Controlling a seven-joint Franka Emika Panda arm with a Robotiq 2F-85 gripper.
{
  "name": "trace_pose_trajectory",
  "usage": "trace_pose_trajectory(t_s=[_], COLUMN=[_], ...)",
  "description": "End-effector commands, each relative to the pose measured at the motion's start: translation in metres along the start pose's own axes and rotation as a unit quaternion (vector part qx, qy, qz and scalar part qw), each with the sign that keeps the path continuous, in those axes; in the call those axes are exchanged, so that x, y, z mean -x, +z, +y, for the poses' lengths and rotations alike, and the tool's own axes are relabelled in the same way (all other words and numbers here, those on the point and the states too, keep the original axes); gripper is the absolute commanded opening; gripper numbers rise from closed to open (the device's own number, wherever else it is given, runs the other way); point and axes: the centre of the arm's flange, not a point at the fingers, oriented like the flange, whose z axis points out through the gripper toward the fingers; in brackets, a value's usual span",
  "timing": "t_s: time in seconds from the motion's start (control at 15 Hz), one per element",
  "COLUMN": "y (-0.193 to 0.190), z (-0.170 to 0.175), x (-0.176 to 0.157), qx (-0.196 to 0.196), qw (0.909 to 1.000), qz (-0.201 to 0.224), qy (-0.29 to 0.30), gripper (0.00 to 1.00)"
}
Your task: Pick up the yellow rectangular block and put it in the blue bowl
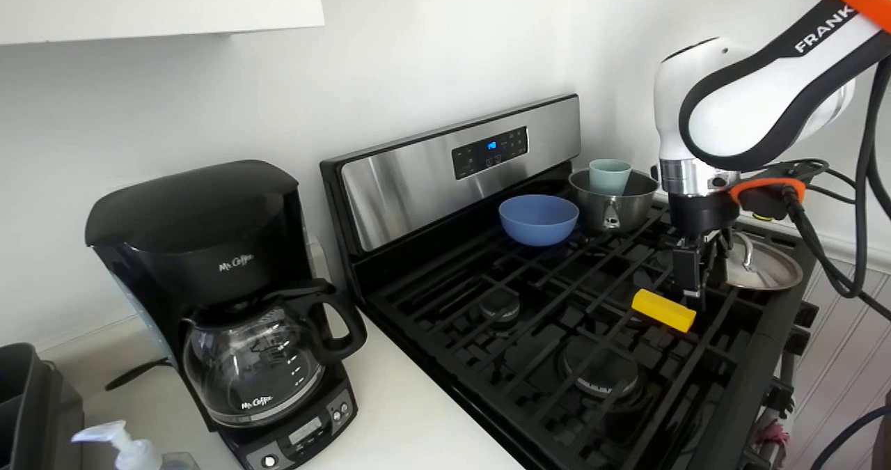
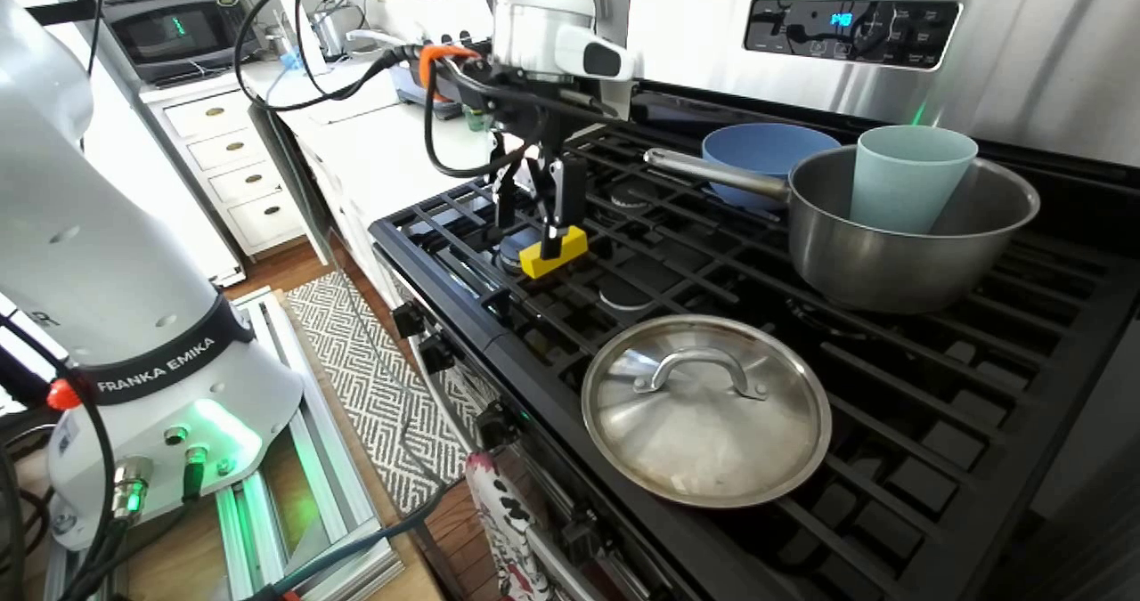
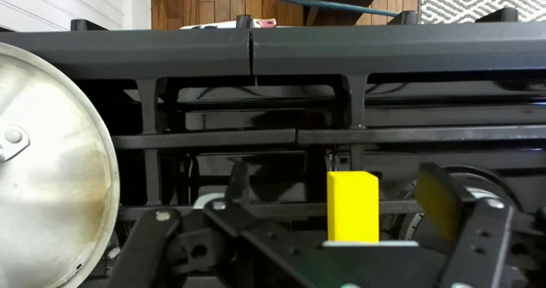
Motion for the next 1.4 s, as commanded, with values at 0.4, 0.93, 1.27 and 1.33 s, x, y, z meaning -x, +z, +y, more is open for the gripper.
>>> trace_pose_trajectory(t_s=[0.4, 0.93, 1.27, 1.33], y=[0.014, 0.019, 0.02, 0.021], z=[-0.011, -0.013, -0.019, -0.019], x=[-0.038, -0.05, -0.053, -0.054], qx=[0.012, -0.014, -0.013, -0.013], qw=[0.9997, 0.999, 0.9991, 0.9991], qz=[-0.01, -0.016, -0.017, -0.018], qy=[0.018, 0.039, 0.037, 0.037], gripper=[1.0, 0.63, 0.53, 0.51])
